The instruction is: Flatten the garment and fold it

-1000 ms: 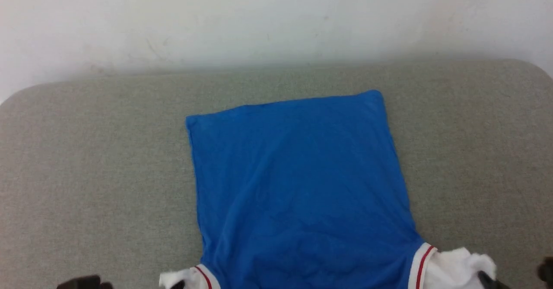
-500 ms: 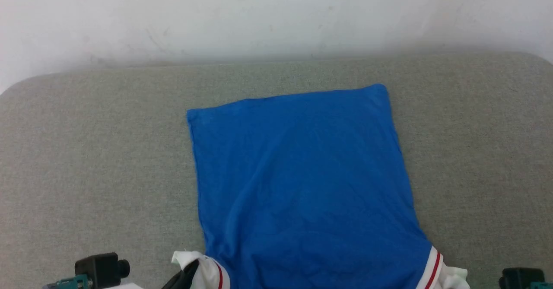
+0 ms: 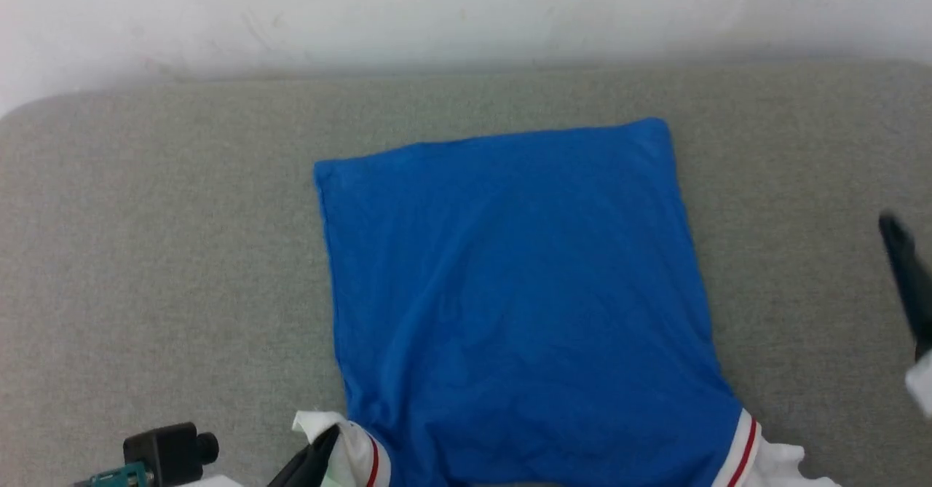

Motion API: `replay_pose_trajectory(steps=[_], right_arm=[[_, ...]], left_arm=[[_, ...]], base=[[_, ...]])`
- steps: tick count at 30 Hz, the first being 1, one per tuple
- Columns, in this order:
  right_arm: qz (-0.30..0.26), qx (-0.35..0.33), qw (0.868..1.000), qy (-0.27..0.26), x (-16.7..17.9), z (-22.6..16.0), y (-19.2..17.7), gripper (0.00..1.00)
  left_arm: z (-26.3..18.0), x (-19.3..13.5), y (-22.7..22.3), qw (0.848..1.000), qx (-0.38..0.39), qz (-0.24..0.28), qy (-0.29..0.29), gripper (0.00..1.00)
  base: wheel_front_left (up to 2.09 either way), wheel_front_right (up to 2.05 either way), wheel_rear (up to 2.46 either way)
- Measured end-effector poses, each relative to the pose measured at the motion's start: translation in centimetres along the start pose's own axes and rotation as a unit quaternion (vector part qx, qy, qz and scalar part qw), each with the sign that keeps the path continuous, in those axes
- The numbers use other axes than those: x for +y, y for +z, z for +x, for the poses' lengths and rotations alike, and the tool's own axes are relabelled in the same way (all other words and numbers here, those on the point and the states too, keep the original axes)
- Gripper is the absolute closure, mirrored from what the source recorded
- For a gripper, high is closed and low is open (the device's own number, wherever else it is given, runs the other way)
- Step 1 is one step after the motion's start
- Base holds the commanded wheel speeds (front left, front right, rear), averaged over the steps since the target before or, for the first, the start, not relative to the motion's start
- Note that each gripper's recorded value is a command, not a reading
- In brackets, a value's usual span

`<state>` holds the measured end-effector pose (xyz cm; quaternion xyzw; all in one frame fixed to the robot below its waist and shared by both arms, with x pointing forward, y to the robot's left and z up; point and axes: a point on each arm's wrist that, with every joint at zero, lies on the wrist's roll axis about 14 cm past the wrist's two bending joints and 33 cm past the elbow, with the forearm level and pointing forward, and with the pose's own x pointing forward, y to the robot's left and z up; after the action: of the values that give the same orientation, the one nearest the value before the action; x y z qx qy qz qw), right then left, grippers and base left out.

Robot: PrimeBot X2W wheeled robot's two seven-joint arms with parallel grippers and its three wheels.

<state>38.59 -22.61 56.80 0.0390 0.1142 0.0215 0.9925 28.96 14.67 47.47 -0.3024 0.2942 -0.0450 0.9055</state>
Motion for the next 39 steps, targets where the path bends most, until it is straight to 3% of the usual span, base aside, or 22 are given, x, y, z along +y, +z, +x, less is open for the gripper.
replay_pose_trajectory(steps=[6,8,11,21,34,35,36,37,39], right_arm=[[-0.013,-0.043,0.998,0.042,1.9,6.2,5.4,0.0],[-0.038,-0.033,0.997,0.054,2.5,8.4,6.1,0.0],[-0.031,-0.001,0.998,0.061,2.9,12.0,5.7,0.0],[-0.029,0.165,0.985,0.05,3.6,20.6,-2.4,0.0],[0.005,0.295,0.953,0.063,5.8,23.9,-13.4,0.0],[0.009,0.304,0.951,0.065,6.0,23.9,-14.1,0.09],[0.013,0.311,0.948,0.064,6.2,23.9,-14.8,0.56],[0.013,0.314,0.947,0.062,6.3,24.0,-15.2,0.94],[0.012,0.315,0.947,0.059,6.3,24.2,-15.5,1.0]], left_arm=[[1.8,0.0,0.2,1.0,0.012,0.003,-0.003,1.0],[2.4,0.0,0.2,1.0,0.015,0.004,-0.005,1.0],[3.2,0.1,0.1,1.0,0.022,0.005,-0.002,1.0],[4.8,0.7,0.8,1.0,0.018,0.01,0.011,1.0],[6.2,2.6,1.0,0.999,0.014,0.001,0.045,1.0],[6.2,2.7,1.1,0.999,0.013,0.0,0.049,1.0],[6.2,2.9,1.1,0.999,0.013,-0.001,0.052,1.0],[6.2,3.1,1.1,0.998,0.013,-0.002,0.055,1.0],[6.1,3.4,1.0,0.998,0.014,-0.003,0.061,1.0]], base=[[0.0,0.0,0.0],[0.0,0.0,0.0],[0.0,0.0,0.0],[0.0,0.0,0.0],[0.0,0.0,0.0],[0.0,0.0,0.0],[0.0,0.0,0.0],[0.0,0.0,0.0],[0.0,0.0,0.0]])
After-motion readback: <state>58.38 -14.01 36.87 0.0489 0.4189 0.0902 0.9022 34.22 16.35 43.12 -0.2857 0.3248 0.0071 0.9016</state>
